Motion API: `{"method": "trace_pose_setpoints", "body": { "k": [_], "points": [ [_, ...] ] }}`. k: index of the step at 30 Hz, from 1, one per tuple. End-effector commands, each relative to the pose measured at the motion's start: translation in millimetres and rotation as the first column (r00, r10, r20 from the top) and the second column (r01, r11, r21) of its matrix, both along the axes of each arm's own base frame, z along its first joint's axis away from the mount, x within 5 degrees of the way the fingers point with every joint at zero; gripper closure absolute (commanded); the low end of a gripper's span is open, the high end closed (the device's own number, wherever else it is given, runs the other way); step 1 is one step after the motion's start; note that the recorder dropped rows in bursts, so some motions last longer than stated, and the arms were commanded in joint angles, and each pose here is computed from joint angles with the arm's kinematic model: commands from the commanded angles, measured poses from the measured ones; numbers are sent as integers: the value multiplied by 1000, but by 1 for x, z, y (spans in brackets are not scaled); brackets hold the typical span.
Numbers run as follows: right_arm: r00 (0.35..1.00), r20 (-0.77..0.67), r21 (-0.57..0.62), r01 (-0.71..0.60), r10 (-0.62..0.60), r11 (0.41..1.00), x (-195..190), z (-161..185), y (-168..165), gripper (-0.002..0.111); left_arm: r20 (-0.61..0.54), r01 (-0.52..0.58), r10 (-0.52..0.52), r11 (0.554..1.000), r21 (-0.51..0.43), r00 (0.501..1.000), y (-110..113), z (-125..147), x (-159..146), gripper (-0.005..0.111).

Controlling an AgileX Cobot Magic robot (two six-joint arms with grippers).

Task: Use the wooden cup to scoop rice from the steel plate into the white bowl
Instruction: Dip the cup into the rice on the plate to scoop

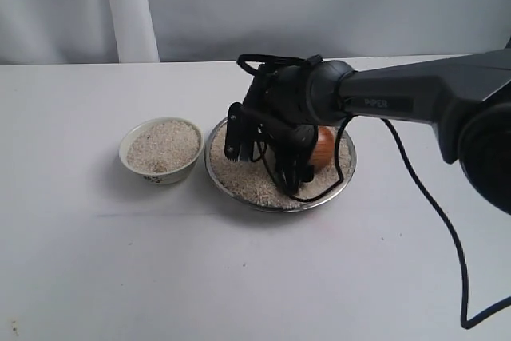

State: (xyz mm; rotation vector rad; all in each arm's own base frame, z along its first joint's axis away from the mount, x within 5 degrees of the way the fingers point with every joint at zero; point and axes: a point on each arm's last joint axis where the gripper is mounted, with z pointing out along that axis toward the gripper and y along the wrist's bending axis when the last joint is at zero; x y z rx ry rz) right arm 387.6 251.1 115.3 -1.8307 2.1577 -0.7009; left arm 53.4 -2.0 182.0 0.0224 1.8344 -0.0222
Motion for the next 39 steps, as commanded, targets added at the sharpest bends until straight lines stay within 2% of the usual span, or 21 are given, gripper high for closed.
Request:
{"method": "trace_pose_setpoints", "body": {
  "k": [1,12,19,27,33,39],
  "points": [
    [996,-56,150,73,-65,986,3,-20,0,108,7,1,-1,1000,-3,1000,0,0,0,107],
    [991,-65,286,130,-116,949,12,-23,-6,108,7,1,-1,1000,-3,1000,0,0,0,107],
    [983,-108,311,176,-149,934,6,-44,-24,108,7,1,-1,1000,-3,1000,0,0,0,107],
    [980,-98,473,201,-176,858,-2,-50,-26,108,7,1,-1,1000,-3,1000,0,0,0,107],
    [980,-69,540,194,-187,819,-10,-44,-31,108,7,1,-1,1000,-3,1000,0,0,0,107],
    [965,-37,643,223,-261,732,-11,-28,-48,108,7,1,-1,1000,-3,1000,0,0,0,107]
  ]
}}
